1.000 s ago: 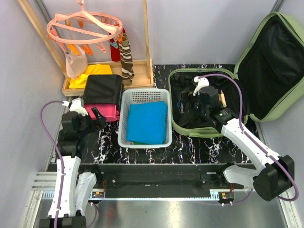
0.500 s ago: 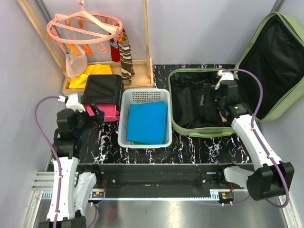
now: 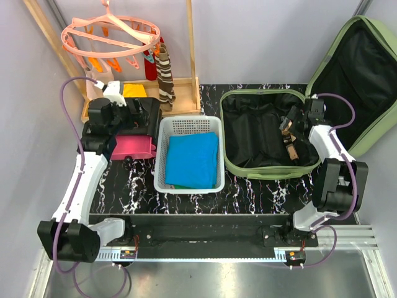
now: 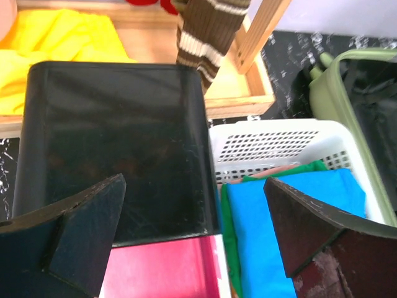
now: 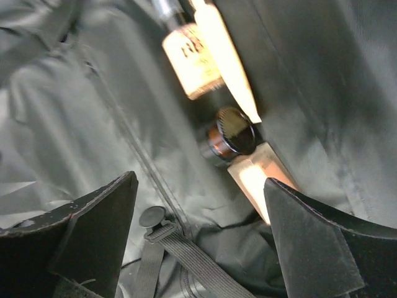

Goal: Open, take out, and arrange the luggage
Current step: Pick up the object with the right arm

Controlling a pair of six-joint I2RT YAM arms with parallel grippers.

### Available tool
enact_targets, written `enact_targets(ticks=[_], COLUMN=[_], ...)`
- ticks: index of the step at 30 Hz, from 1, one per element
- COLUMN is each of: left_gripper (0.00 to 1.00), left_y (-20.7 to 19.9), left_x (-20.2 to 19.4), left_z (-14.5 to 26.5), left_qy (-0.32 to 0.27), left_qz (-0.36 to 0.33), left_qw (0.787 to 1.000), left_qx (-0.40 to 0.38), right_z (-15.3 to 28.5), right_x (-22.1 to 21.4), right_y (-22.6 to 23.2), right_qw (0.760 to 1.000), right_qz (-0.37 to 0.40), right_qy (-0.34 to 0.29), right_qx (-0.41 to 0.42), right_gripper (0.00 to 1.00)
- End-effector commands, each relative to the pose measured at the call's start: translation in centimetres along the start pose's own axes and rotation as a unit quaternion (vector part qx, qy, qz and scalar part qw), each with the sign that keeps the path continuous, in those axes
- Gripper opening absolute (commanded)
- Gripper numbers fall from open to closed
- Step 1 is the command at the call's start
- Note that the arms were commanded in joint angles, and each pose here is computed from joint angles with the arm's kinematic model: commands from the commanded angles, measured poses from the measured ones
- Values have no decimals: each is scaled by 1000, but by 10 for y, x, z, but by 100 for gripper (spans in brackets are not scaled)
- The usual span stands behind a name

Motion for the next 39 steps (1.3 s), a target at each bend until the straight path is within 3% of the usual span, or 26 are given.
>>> enact_targets(ticks=[1,6,9,11,18,32,39], left_gripper=[99,99,99,99,99,99,99], left_y=[-1,10,10,12,9,-3,-3], left_x=[12,-1,-1,-3,-6,-12,-13], left_z=[-10,-13,-12,-12,-7,-3,-2], left_qy=[-26,-11,-11,-9,-14,-13,-14], left_qz=[-32,-66,-76,-78,-102,-143,-148], left_qw=[999,997,996,995,992,986,986], left_qx=[-5,39,49,55,73,79,81], right_z=[-9,-18,-32,-50,-55,-72,-80], right_x=[8,30,45,36,0,-11,-13], right_y=[-2,-5,-4,-3,-4,-10,0], right_qw=[998,997,998,1000,998,994,994], right_qz=[-60,-38,-12,0,-48,-80,-37], right_qy=[-23,-63,-56,-14,33,12,11], right_qx=[7,-4,-13,-23,-36,-71,-101], right_gripper=[89,76,71,69,75,76,75])
Point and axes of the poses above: each gripper's point midway between its finger pads, its own z axis back along the fingers, its own y axis along the line the jaws close on, x = y × z, the point moved 6 cm from there along z, back along the fingers, and after that the axes turned 14 degrees about z, right-handed, at the moved point
